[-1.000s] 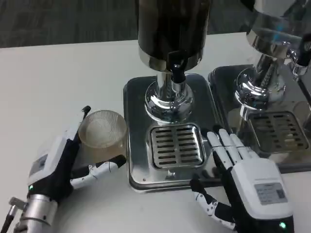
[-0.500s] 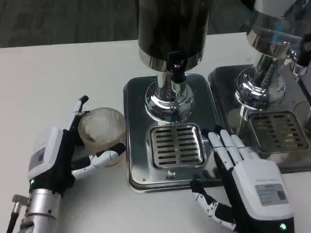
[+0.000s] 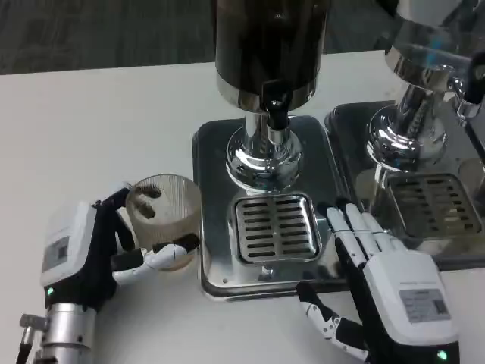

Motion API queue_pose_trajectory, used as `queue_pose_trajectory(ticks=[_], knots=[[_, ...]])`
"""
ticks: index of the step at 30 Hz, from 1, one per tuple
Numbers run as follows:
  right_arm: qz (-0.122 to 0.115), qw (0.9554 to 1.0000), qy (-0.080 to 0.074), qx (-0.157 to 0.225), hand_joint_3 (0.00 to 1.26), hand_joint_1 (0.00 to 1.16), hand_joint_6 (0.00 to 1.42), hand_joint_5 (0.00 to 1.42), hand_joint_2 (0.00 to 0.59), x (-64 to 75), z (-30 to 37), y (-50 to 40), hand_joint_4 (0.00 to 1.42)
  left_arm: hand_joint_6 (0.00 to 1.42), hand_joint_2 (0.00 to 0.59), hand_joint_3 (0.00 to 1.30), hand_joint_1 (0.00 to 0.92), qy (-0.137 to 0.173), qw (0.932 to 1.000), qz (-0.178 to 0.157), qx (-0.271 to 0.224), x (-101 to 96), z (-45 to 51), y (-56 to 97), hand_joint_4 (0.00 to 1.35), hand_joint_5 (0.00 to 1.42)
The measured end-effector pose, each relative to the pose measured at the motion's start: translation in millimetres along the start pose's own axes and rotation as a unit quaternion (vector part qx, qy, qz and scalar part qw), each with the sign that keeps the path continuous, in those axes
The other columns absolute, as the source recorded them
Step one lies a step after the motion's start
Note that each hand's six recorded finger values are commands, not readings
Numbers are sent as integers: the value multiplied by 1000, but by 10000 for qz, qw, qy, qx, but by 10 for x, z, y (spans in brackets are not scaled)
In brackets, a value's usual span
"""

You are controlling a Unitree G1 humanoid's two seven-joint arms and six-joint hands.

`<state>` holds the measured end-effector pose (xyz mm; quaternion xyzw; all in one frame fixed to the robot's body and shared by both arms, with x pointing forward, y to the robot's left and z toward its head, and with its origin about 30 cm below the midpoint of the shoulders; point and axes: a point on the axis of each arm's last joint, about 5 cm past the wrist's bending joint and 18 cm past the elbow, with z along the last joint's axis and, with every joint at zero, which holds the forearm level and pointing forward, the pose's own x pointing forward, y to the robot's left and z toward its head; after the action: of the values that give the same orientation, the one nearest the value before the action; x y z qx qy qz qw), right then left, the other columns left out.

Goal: Grasp the cup under the faucet to collect the drink, then remove the cup.

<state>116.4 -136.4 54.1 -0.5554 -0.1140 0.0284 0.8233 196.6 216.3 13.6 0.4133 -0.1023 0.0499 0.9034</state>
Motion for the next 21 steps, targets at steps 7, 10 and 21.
queue_pose_trajectory(ticks=[7,10,21], knots=[[1,10000,-3,-1,84,474,250,97,376,1,-3,-1,32,1246,11,675,531,-18,9998,138,121,-37,-13,-13,821,1044],[4,10000,-4,-6,84,473,250,97,375,0,-6,-2,32,1251,7,675,510,-95,9995,246,199,-46,-9,-26,828,1044],[-5,10000,-22,-21,84,471,250,97,374,9,-13,-8,32,1255,19,675,518,-472,9963,593,393,-14,15,-16,831,1044]])
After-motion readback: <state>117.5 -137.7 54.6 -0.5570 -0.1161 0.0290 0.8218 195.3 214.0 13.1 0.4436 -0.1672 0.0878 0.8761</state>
